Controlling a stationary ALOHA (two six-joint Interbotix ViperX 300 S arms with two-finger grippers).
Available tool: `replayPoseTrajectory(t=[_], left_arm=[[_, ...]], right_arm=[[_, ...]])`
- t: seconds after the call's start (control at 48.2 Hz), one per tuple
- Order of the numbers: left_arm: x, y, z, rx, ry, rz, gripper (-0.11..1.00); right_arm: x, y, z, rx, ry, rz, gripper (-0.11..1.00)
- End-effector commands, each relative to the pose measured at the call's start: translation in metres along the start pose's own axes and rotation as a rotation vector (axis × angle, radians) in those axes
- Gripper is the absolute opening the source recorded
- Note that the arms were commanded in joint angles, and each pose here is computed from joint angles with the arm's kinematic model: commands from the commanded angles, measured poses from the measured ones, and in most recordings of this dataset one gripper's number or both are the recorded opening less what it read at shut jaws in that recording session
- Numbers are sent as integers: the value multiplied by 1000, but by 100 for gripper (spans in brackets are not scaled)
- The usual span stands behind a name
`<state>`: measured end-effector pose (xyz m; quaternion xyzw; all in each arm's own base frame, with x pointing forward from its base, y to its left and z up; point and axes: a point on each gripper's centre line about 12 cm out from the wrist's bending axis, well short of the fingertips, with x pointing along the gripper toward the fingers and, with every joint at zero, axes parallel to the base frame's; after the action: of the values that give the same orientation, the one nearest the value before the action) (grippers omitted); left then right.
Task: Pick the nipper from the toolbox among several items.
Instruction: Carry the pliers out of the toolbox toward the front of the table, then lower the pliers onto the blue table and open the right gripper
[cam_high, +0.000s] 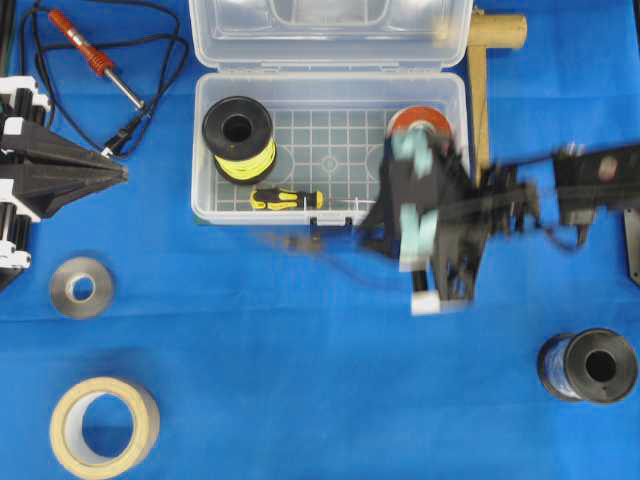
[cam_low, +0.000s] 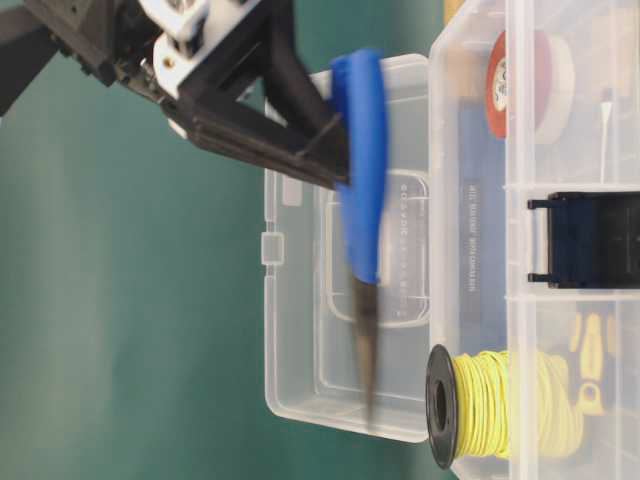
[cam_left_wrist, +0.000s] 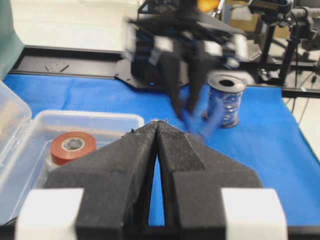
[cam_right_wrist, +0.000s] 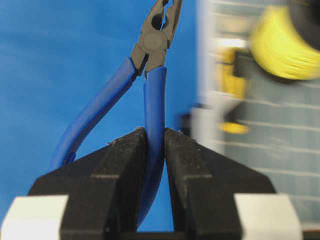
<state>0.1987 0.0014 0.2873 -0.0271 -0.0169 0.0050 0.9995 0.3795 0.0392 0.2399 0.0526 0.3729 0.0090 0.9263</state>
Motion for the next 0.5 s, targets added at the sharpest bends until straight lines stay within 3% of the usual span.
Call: replayPoseTrajectory(t=[0.0, 0.166, 0.332, 0.477], left_arm=[[2, -1, 9, -3, -27, -4, 0], [2, -1, 6, -3, -18, -2, 0], [1, -1, 4, -3, -12, -3, 0], [1, -1, 4, -2, -12, -4, 0]], right_arm=[[13, 15, -1, 3, -6, 31, 13], [56, 30, -24, 50, 84, 42, 13], [87, 28, -47, 117, 172, 14, 13], [102, 27, -60, 136, 214, 0, 13]])
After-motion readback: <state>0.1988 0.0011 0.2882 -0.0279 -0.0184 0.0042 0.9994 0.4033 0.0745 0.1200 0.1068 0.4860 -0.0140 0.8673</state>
